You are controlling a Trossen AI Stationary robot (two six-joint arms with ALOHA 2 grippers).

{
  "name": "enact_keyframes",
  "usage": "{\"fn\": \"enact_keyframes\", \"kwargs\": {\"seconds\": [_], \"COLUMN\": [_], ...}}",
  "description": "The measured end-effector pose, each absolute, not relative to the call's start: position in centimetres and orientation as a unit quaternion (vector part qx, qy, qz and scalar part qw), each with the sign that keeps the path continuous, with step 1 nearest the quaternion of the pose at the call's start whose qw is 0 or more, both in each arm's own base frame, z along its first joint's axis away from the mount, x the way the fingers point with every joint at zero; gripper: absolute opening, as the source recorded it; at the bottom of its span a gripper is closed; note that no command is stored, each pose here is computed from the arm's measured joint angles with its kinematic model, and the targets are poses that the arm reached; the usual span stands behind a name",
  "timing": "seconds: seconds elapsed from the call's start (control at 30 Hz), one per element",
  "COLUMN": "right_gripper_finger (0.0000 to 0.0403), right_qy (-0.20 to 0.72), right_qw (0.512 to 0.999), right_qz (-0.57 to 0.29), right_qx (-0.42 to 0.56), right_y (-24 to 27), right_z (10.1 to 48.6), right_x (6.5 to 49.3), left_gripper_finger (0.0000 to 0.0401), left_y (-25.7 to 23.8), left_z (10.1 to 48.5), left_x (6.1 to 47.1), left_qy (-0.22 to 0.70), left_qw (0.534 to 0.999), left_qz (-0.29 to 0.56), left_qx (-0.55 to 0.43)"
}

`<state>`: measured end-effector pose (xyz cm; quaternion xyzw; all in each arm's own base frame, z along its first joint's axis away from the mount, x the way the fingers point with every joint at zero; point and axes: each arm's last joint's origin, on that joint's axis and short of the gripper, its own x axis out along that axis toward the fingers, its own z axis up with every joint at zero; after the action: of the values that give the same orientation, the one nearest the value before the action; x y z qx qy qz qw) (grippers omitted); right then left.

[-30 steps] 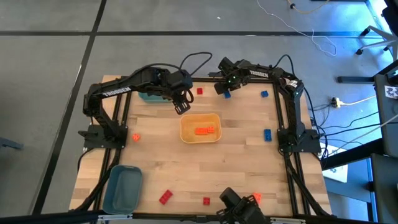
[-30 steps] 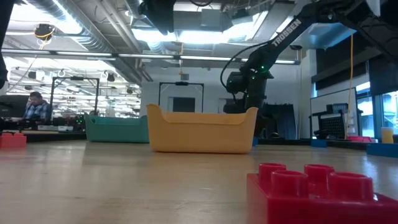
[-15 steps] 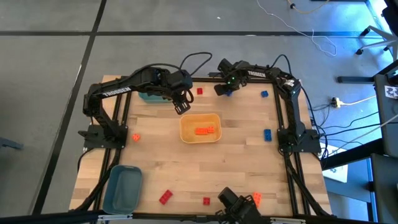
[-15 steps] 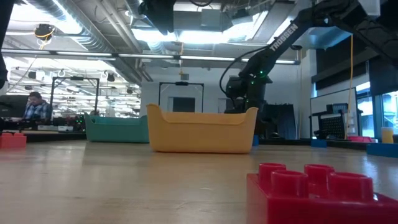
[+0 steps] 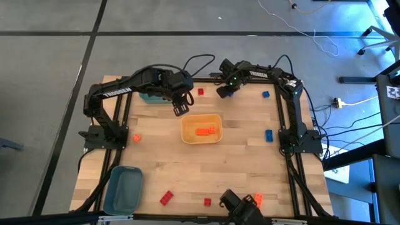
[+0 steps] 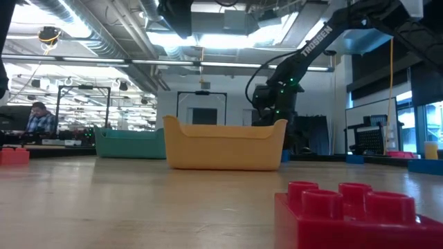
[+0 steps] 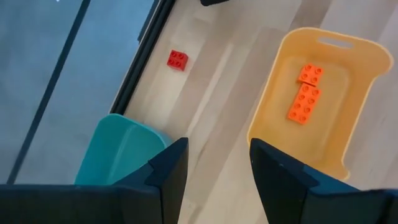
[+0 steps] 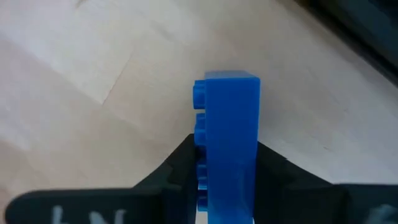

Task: Sort & place blocks by color
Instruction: Put the top left blue 8 stud game piece into the blue bin

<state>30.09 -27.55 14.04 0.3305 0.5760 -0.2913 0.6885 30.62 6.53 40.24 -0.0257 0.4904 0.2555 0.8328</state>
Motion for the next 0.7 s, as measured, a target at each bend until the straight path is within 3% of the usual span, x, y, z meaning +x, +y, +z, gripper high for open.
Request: {"fn": "enact_keyframes", "kwargs": {"seconds": [0.3,0.53,0.7], "right_gripper_finger": [0.0092,0.0092,0.0092], "right_qy": [0.620,0.614,0.588], "right_qw": [0.693,0.727,0.765], "right_qz": [-0.234,-0.203,-0.209], "right_qx": [0.284,0.231,0.162], "right_y": [-25.0,-21.7,-18.5], "right_z": [18.0,22.5,26.8], "right_x": [29.2,29.6,29.5], "left_gripper_finger": [0.0165,0.0165,0.0165], "left_y": [7.6,9.8,11.4], "left_z": [40.2,40.3,40.8], "left_x": [30.4,29.8,30.4], "left_qy": [0.491,0.487,0.442], "left_qw": [0.828,0.821,0.859], "left_qz": [0.268,0.296,0.250], "left_qx": [-0.031,-0.040,-0.064]}}
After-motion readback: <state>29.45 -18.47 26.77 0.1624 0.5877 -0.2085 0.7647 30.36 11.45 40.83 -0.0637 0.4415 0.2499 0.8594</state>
